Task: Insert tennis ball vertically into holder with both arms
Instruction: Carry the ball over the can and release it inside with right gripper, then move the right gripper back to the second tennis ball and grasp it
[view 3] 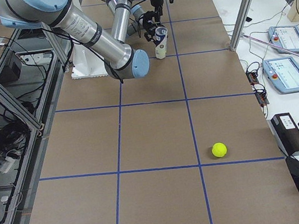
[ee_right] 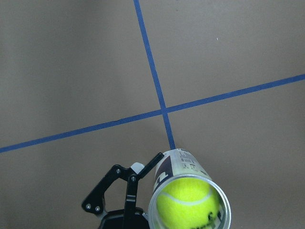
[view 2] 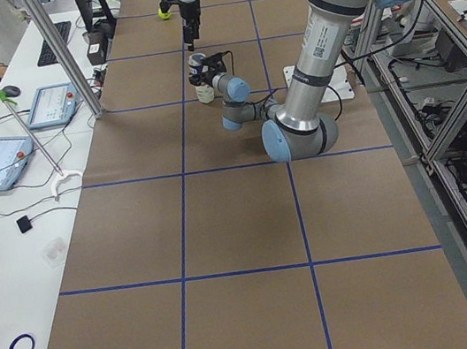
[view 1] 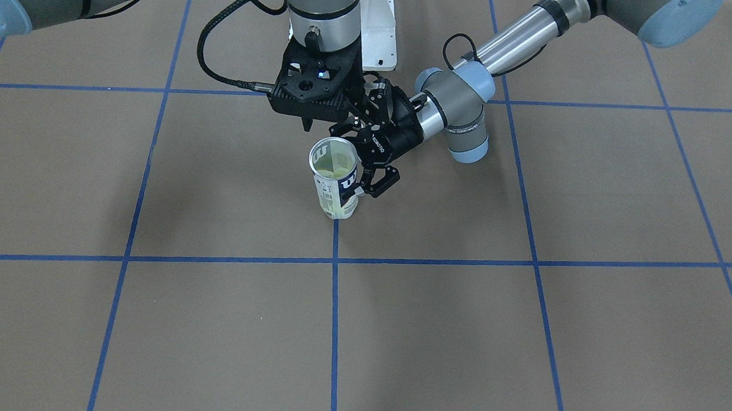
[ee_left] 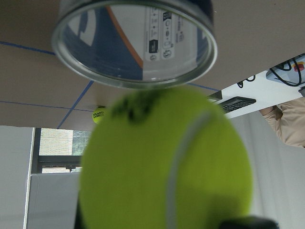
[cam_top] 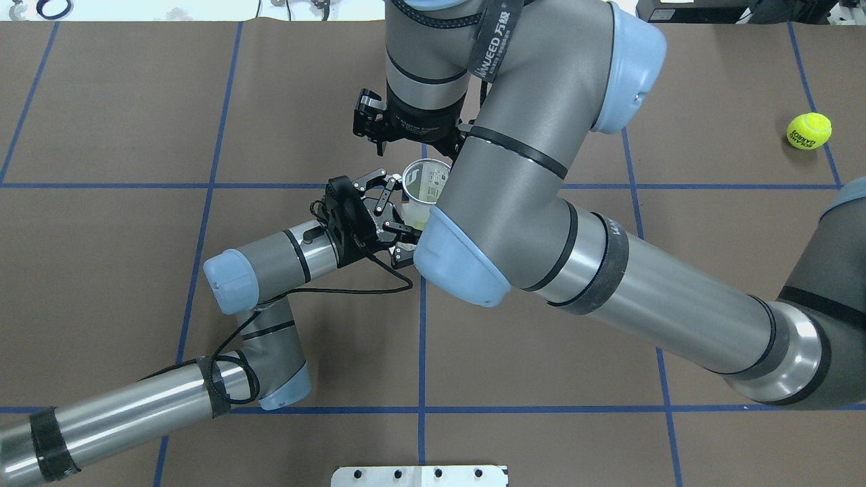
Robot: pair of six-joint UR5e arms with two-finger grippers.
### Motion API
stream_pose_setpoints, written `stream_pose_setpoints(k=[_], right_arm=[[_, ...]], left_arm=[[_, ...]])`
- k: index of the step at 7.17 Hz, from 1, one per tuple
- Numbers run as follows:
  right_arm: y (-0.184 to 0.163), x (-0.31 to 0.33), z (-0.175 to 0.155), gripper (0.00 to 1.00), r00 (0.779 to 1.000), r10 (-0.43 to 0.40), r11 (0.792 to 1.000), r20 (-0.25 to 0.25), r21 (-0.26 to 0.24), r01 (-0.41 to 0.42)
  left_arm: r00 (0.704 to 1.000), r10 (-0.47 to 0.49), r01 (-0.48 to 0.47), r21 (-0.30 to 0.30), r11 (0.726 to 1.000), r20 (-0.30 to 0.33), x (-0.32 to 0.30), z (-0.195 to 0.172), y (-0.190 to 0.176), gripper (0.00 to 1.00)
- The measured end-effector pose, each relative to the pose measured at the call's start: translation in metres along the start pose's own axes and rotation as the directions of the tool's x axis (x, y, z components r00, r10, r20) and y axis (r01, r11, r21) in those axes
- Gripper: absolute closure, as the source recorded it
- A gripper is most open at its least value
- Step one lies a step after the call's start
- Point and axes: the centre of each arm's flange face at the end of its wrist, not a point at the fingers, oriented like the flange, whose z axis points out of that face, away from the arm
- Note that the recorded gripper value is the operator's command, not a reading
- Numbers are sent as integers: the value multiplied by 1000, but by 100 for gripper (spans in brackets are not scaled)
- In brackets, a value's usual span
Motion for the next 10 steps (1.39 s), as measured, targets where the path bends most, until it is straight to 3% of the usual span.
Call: stream_pose_setpoints(k=[3, 6, 8, 10], right_arm=[[-5, 7, 1, 0, 1000, -24, 1000, -3, 2, 24], [-54, 83, 3, 0, 987, -155, 987, -43, 32, 156], [-120, 171, -1, 0, 956, -280, 959, -88, 15, 283], [-188, 264, -3, 0, 905, -396, 917, -153, -19, 398]], left_arm=[[1000, 0, 0, 0, 1000, 0, 0, 0, 0, 1], [1000, -1, 1, 3, 1000, -1, 0, -2, 0, 1], [1000, -2, 2, 5, 1000, -1, 0, -2, 0, 1], [1000, -4, 4, 7, 1000, -2, -1, -3, 1, 1]])
